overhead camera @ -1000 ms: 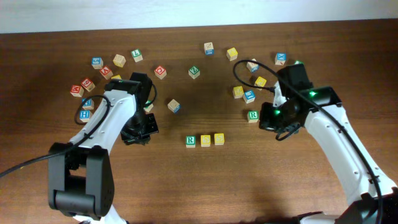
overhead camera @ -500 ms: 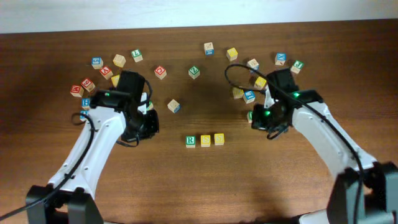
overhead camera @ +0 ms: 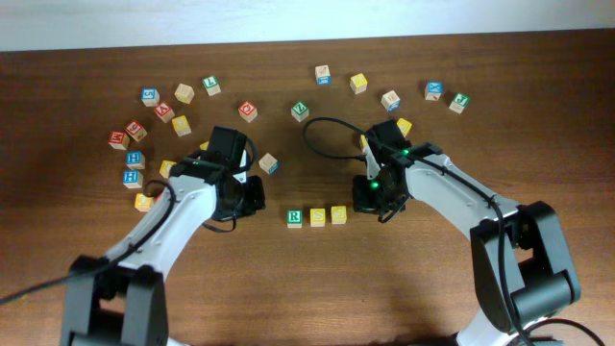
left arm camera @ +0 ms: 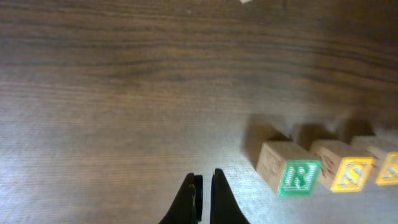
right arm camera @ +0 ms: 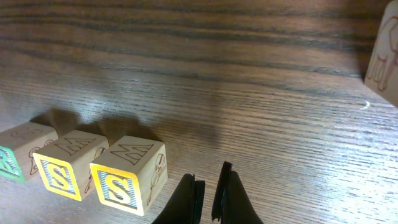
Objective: Spell out RSS
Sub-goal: 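Lower left gripper at the R end, right gripper at the S end, then push both grippers inward to squeeze the R-S-S row together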
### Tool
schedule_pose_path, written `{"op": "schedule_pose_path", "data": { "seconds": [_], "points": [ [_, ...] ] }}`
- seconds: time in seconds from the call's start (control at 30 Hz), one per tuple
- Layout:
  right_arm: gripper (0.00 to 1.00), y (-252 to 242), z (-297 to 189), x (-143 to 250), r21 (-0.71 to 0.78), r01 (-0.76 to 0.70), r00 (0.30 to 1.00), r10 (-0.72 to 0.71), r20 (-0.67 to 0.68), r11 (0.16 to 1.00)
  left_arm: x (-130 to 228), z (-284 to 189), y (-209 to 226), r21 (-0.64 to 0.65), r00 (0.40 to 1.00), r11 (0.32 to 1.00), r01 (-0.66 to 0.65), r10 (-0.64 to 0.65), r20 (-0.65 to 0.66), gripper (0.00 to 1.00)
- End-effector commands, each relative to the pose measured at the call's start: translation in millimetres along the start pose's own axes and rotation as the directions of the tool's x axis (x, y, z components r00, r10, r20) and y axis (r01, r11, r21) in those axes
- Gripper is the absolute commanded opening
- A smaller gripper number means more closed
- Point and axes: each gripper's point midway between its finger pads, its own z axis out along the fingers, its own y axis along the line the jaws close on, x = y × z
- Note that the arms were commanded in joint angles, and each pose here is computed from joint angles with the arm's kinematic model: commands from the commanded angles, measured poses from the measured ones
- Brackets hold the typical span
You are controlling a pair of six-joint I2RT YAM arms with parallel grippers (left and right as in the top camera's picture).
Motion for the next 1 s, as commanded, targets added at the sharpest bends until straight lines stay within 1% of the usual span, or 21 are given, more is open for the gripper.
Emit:
{"op": "schedule_pose_path", "data": {
  "seconds": [0.0, 0.1, 0.23, 0.4, 0.5, 0.53, 0.67, 0.73, 0.8, 0.9, 0.97],
  "points": [
    [0.04, 0, 4, 3, 0.01, -0.042, 0.999, 0.042, -0.007, 0.999, 4, 21, 6, -0.027, 0.999, 0.999, 0.021, -0.022, -0.043, 0.0],
    [0.04, 9, 7, 9, 0.01, -0.012, 1.0, 0.012, -0.017, 1.0, 6, 23, -3, 0.025, 0.998, 0.999, 0.023, -0.021, -0.063, 0.0],
    [0.04, 19, 10, 16, 0.012, 0.025, 0.999, -0.025, -0.028, 1.0, 7, 25, -2, 0.021, 0.997, 0.999, 0.026, -0.024, -0.07, 0.0],
    [0.04, 21, 11, 12, 0.005, 0.031, 0.999, -0.031, -0.012, 1.0, 8, 28, -1, 0.016, 0.996, 0.999, 0.042, -0.04, -0.079, 0.0],
    [0.04, 21, 12, 11, 0.004, 0.032, 0.999, -0.032, -0.01, 0.999, 13, 27, -10, 0.068, 0.993, 0.996, 0.053, -0.046, -0.106, 0.0],
    [0.04, 21, 12, 11, 0.004, 0.032, 0.999, -0.031, -0.01, 0.999, 13, 27, -10, 0.068, 0.993, 0.996, 0.053, -0.046, -0.109, 0.0],
    [0.04, 20, 12, 12, 0.007, 0.031, 0.999, -0.031, -0.012, 0.999, 19, 31, -18, 0.068, 0.992, 0.997, 0.027, -0.018, -0.121, 0.0],
    [0.04, 11, 13, 12, 0.054, 0.027, 1.0, -0.026, -0.009, 0.998, 24, 37, -21, 0.049, 0.991, 0.999, 0.007, -0.001, -0.131, 0.0],
    [0.04, 11, 15, 13, 0.053, 0.026, 1.0, -0.025, -0.017, 0.998, 26, 45, -22, 0.046, 0.99, 0.999, 0.002, 0.004, -0.141, 0.0],
    [0.04, 12, 17, 17, 0.055, 0.033, 0.999, -0.032, -0.024, 0.998, 26, 46, -32, 0.094, 0.989, 0.996, -0.001, 0.015, -0.146, 0.0],
    [0.04, 17, 19, 18, 0.052, 0.048, 0.999, -0.047, -0.025, 0.997, 26, 46, -33, 0.099, 0.989, 0.995, -0.001, 0.015, -0.146, 0.0]
  ]
}}
